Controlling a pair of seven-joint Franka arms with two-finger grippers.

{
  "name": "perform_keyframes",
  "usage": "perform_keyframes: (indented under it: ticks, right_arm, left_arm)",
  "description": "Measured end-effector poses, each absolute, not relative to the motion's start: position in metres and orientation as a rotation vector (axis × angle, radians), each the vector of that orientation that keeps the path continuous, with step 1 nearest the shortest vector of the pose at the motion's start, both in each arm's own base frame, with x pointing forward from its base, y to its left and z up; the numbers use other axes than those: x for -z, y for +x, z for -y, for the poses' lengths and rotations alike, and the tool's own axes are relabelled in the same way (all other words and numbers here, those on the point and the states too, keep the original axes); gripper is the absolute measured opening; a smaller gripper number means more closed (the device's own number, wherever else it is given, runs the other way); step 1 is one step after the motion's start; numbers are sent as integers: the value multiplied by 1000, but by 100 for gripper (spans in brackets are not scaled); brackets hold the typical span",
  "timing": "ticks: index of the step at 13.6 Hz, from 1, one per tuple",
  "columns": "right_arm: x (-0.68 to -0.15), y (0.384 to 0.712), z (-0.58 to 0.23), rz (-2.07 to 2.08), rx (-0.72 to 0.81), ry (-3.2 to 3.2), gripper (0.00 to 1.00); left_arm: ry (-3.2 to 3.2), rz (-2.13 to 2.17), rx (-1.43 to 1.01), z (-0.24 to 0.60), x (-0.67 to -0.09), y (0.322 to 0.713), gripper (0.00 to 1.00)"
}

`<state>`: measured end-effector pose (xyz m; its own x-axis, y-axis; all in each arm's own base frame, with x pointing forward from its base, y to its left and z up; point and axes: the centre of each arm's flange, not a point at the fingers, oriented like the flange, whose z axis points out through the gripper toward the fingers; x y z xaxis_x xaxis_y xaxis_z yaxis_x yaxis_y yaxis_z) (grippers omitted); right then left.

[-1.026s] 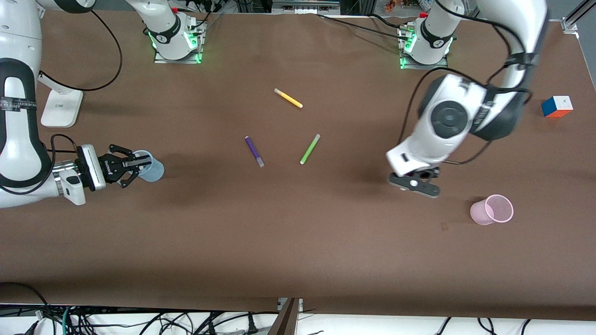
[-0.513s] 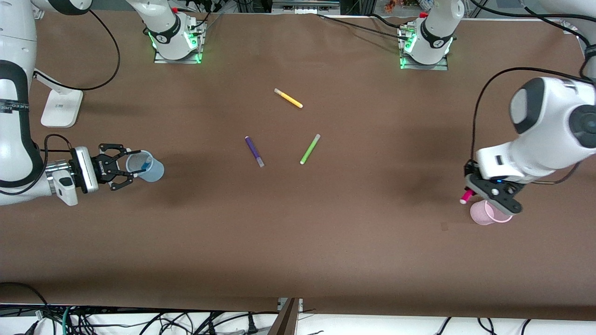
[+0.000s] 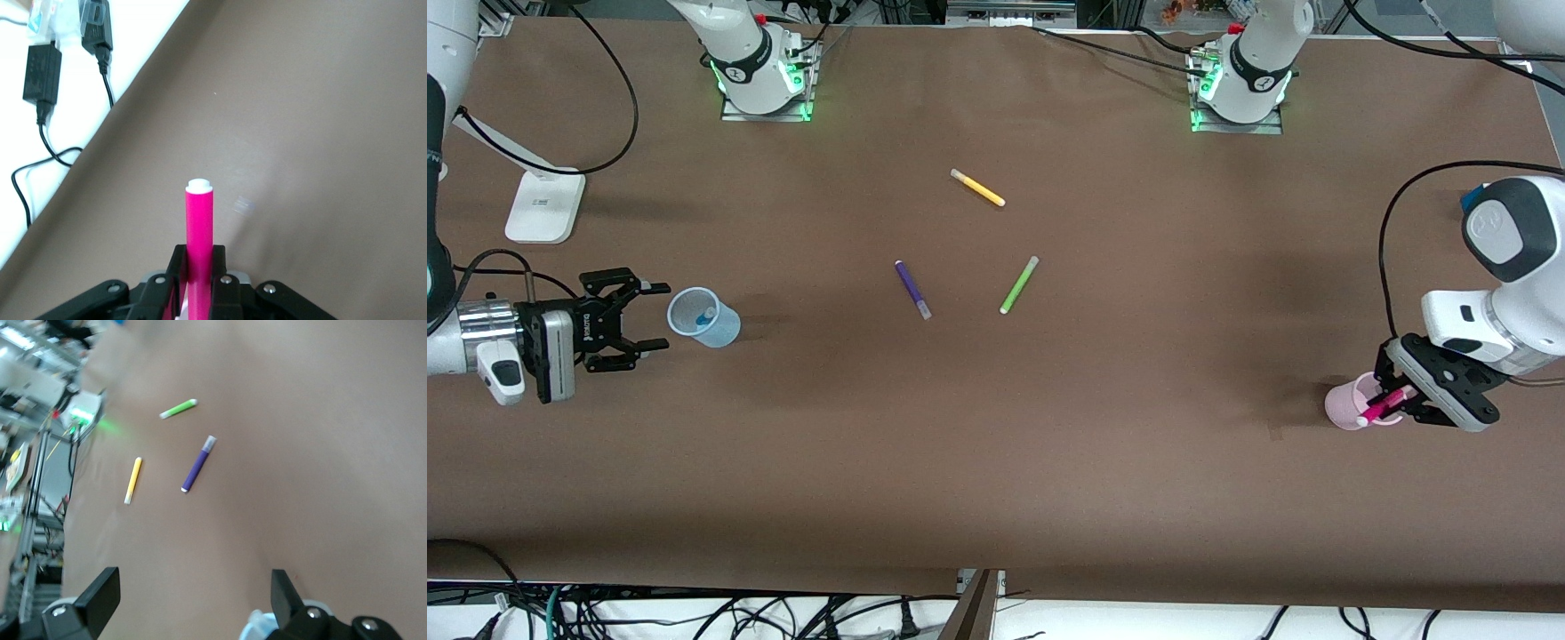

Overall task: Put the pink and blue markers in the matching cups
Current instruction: 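Release the blue marker into the blue cup while the left gripper drops pink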

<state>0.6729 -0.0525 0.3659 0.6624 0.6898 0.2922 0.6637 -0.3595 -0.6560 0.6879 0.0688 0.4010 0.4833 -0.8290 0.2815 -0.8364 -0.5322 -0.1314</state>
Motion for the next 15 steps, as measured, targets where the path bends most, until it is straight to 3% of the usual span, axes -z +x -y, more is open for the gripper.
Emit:
perform_keyframes:
  ticks: [3, 8, 10, 15]
  right_arm:
    - [-404, 682, -15, 873, -249, -2353, 100]
    - [-429, 674, -102, 671, -433, -2761, 100]
    - [-443, 661, -108, 570, -454, -2913, 100]
    - [-508, 608, -47, 430, -334, -3093, 100]
  left_arm:
    - [2557, 1576, -585, -111, -364, 689, 18]
    - [2355, 1625, -757, -137, -310, 687, 18]
    - [2316, 1636, -792, -145, -297, 685, 18]
    - [2288, 1583, -749, -168, -283, 670, 18]
